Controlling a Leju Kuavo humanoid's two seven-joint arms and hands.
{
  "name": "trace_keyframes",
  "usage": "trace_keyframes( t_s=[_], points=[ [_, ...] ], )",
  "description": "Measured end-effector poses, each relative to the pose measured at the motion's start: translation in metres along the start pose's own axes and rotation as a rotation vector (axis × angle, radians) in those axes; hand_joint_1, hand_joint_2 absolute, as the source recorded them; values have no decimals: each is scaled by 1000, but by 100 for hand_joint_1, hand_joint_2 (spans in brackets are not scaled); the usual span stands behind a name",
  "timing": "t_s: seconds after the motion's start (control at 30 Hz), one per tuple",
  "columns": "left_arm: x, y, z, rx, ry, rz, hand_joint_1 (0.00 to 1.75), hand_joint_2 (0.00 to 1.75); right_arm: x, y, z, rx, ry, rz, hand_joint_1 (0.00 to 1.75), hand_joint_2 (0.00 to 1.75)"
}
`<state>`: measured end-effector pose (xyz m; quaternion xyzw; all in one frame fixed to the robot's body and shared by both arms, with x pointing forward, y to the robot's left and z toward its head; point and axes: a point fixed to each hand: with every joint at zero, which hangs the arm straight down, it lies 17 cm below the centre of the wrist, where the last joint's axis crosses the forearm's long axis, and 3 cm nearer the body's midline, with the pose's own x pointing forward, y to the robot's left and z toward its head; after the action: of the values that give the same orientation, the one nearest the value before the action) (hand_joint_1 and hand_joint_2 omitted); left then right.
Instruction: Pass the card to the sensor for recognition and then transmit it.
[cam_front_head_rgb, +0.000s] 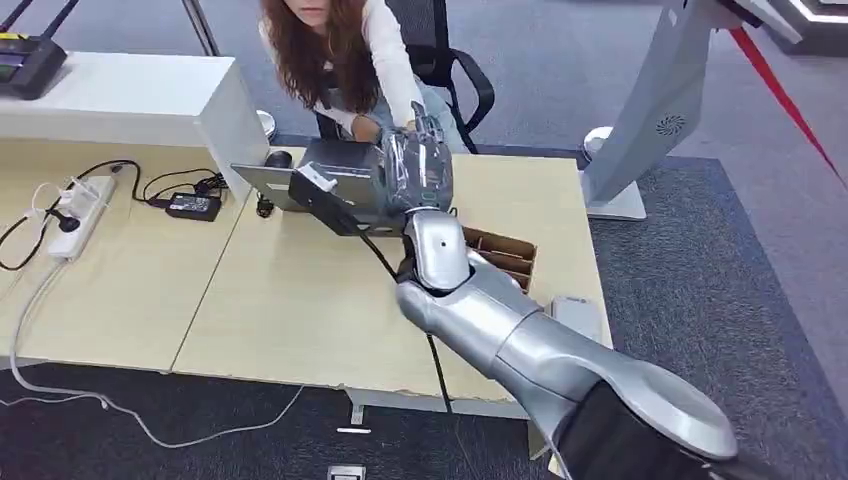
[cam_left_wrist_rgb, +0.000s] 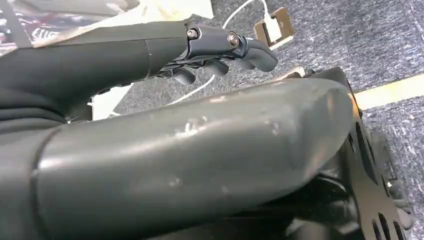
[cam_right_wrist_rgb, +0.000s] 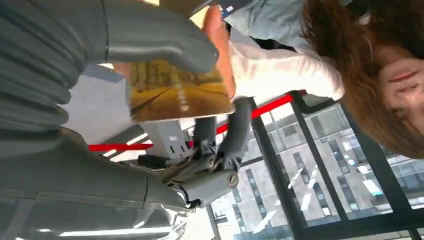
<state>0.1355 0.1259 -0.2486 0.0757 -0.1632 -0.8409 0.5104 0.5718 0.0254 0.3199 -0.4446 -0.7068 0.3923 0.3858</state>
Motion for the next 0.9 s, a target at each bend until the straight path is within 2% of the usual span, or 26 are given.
trace_keyframes(
  t_s=[0.33, 0.53, 0.7, 0.8, 0.9],
  points=[
    [0, 0, 0, 0, 0, 0, 0, 0, -3, -5, -4, -5, 15, -34, 0, 175],
    [0, 0, 0, 3, -1, -5, 0, 0, 4, -20, -12, -37, -19, -207, 0, 175],
    [2, 2, 0, 10, -12, -11, 0, 0, 17, -38, -22, -38, -84, -473, 0, 175],
    [2, 4, -1, 21, -14, -4, 0, 0, 24, -38, -20, 37, -74, -834, 0, 175],
    [1, 5, -1, 30, -8, 3, 0, 0, 17, -43, -13, 15, -41, -1035, 0, 175]
  ],
)
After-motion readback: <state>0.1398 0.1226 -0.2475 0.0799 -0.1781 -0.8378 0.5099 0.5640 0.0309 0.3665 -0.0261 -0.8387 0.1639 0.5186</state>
